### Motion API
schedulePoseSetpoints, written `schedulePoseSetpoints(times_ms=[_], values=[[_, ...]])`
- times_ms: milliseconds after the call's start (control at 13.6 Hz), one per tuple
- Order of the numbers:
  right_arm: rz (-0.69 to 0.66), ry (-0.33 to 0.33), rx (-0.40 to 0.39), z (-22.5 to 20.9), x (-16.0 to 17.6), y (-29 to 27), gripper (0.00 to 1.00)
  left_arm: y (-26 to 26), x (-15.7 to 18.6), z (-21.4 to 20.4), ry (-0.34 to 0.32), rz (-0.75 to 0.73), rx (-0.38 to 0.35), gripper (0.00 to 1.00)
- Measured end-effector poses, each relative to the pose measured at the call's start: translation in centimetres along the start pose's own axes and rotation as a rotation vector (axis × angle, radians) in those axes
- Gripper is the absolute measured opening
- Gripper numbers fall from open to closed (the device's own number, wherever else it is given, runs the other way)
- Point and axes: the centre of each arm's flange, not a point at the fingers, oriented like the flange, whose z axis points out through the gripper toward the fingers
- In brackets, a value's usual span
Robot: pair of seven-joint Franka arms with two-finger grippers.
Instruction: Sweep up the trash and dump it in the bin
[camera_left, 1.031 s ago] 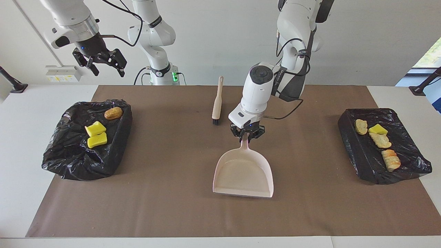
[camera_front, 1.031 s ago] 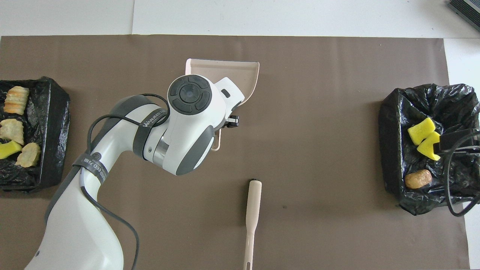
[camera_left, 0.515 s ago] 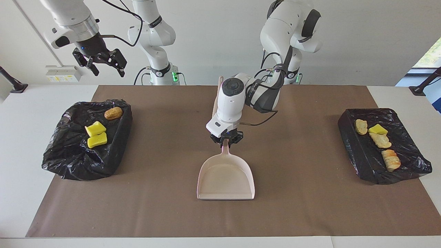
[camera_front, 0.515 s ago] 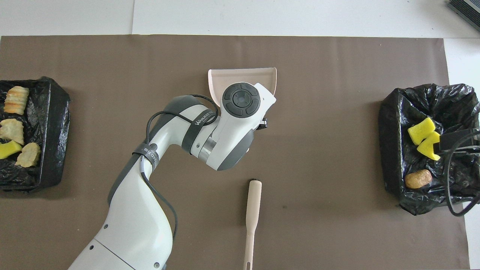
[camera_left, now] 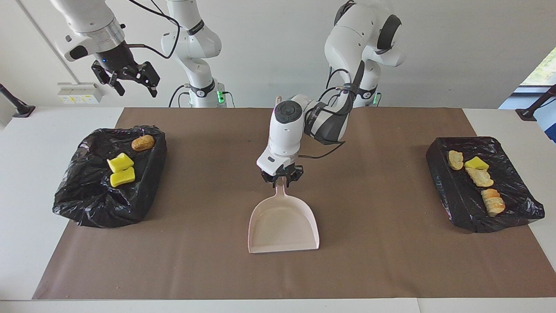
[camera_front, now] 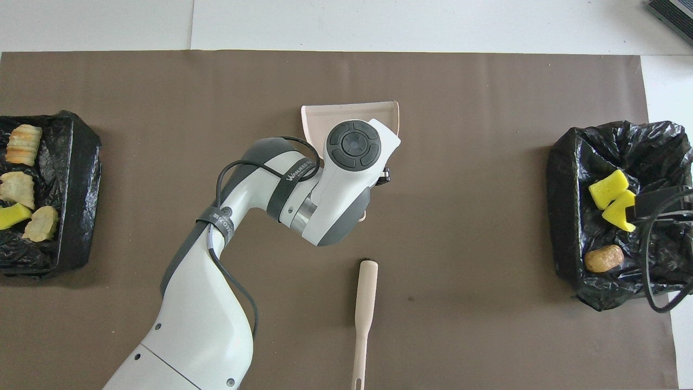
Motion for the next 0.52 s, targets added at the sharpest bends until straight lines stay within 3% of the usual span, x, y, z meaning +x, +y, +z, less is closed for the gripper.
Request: schedulePoseSetpoints(times_ms=[294, 515], values=[[0.0, 0.0, 0.0, 0.0, 0.0, 0.0, 1.0, -2.5, 1.4, -3.4, 0.045, 0.001, 0.02, 0.98], [0.0, 0.0, 0.0, 0.0, 0.0, 0.0, 1.0, -8.6, 2.4, -8.4, 0.057, 0.081, 0.025, 1.0]])
